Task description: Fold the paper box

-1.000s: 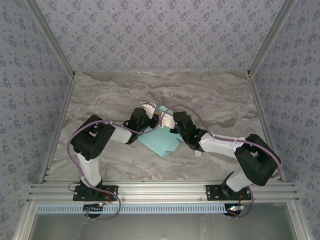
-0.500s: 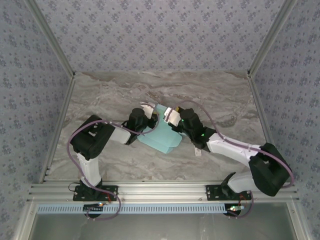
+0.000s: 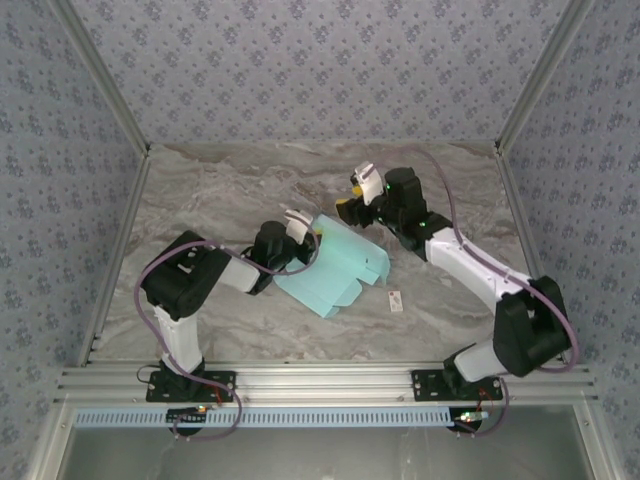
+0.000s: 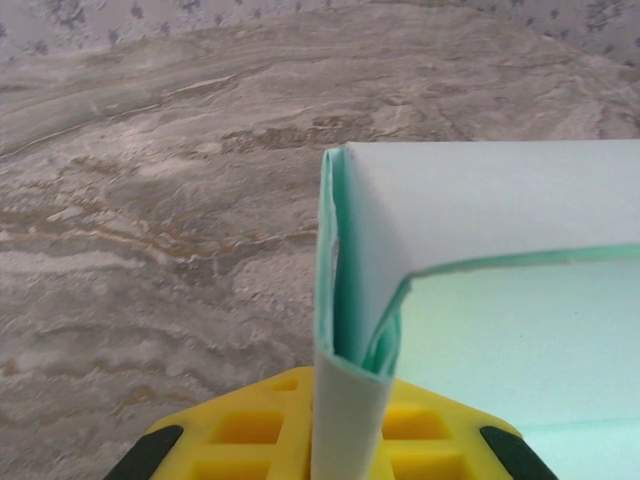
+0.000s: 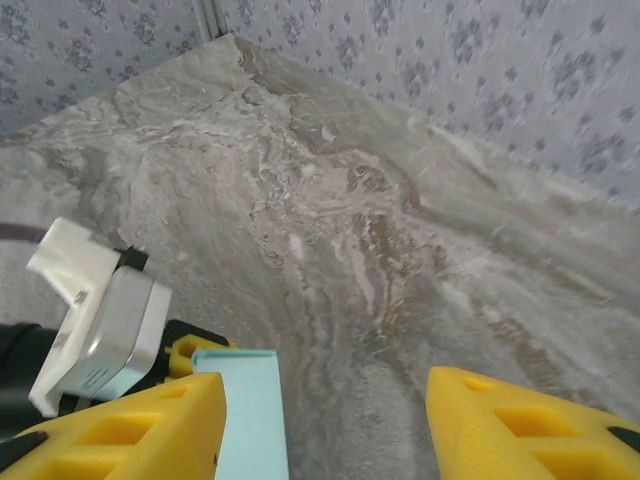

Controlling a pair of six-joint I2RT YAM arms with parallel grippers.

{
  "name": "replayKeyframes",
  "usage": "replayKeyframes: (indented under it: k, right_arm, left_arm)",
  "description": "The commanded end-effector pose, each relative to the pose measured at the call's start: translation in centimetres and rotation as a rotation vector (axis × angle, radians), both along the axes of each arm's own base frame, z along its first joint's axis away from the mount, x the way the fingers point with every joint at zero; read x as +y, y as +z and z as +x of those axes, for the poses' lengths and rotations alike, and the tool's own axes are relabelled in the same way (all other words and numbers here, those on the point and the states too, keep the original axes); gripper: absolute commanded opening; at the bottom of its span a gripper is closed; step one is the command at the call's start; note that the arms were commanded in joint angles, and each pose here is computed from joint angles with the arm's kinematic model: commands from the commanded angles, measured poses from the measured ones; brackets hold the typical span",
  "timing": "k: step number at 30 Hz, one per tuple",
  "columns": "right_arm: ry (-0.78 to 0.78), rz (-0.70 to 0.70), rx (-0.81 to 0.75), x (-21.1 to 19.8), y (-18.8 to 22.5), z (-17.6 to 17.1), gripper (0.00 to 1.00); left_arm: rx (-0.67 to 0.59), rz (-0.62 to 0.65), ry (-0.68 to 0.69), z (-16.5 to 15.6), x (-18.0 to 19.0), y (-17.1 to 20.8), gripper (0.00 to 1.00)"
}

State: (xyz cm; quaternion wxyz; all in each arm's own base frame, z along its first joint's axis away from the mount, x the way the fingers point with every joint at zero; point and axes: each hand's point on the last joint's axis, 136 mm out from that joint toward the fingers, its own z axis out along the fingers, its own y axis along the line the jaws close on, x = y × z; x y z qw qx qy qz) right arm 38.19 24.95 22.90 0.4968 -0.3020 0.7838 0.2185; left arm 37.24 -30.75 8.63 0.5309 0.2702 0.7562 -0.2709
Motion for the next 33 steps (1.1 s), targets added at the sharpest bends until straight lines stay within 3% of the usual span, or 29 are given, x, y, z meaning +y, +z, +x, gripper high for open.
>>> replayKeyframes:
  k: [1, 5, 15, 33]
  right_arm:
    - [0.056, 0.091, 0.272, 1.7, -3.0, -0.1, 0.57]
    - [0.098, 0.118, 0.409, 2.9, -6.0, 0.2, 0.58]
    - [0.143, 0.160, 0.533, 3.8, -8.7, 0.2, 0.59]
    - [0.126, 0.146, 0.648, 2.3, -12.8, -1.0, 0.55]
  left_arm:
    - [-0.068, -0.025, -0.088, -1.0, -1.6, 1.1, 0.14]
    - [-0.076, -0.011, -0.107, -1.4, -2.1, 0.6, 0.14]
    - [-0.061, 0.026, -0.105, -1.6, -2.4, -1.1, 0.16]
    - [-0.057, 0.032, -0.109, -1.7, -2.5, -1.7, 0.17]
